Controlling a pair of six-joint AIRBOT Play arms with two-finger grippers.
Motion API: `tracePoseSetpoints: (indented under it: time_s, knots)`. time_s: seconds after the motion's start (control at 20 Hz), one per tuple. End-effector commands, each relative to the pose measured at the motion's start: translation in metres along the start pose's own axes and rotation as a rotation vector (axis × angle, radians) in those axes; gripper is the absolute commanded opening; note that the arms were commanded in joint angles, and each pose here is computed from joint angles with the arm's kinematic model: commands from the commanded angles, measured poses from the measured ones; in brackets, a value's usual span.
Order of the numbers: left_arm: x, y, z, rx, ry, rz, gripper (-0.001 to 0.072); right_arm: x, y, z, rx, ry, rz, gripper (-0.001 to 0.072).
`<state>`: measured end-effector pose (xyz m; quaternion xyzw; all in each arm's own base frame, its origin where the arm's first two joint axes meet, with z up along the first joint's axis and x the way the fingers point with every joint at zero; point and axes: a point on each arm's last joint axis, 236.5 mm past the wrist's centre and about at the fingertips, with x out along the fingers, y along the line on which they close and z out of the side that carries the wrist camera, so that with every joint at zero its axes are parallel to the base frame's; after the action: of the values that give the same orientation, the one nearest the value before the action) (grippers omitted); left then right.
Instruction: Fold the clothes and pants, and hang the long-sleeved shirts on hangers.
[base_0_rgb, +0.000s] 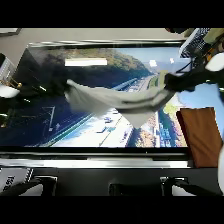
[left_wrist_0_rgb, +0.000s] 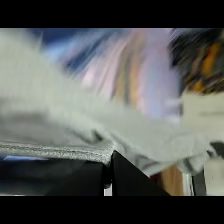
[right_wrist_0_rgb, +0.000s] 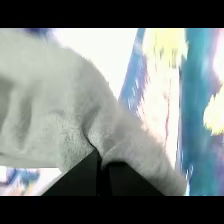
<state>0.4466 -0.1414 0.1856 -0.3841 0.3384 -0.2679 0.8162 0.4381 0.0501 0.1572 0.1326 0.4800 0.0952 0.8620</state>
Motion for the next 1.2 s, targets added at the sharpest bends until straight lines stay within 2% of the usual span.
tracePoseSetpoints:
  time_s: [0.0,0.15,0.3,0.45,0.65,0.8,0.9,1.15]
  knots:
    - [-0.121,-0.119,0.06,0.316,-0.186,-0.074,0.0015,-0.126,0.06,0.043,-0.184,-0.417,0.087,0.0035]
    - [-0.203,-0.203,0.048,0.497,-0.303,-0.068,0.0016,-0.241,0.108,0.013,-0.271,-0.644,0.154,0.0036]
    - [-0.253,-0.248,0.024,0.596,-0.451,-0.02,0.0016,-0.325,0.125,-0.026,-0.21,-0.821,0.187,0.0035]
    - [-0.283,-0.256,0.007,0.602,-0.564,0.109,0.0016,-0.365,0.134,-0.054,-0.166,-0.905,0.231,0.0036]
    - [-0.322,-0.248,0.01,0.614,-0.743,0.312,0.0016,-0.379,0.138,-0.055,-0.114,-0.929,0.268,0.0036]
    - [-0.321,-0.23,0.025,0.565,-0.737,0.338,0.0015,-0.34,0.13,-0.048,-0.044,-0.791,0.264,0.0036]
    - [-0.303,-0.197,0.044,0.5,-0.648,0.339,0.0015,-0.278,0.113,-0.046,-0.008,-0.563,0.211,0.0036]
    - [-0.187,-0.049,0.089,0.307,-0.259,0.302,0.0015,-0.085,0.07,-0.033,0.157,-0.005,0.194,0.0036]
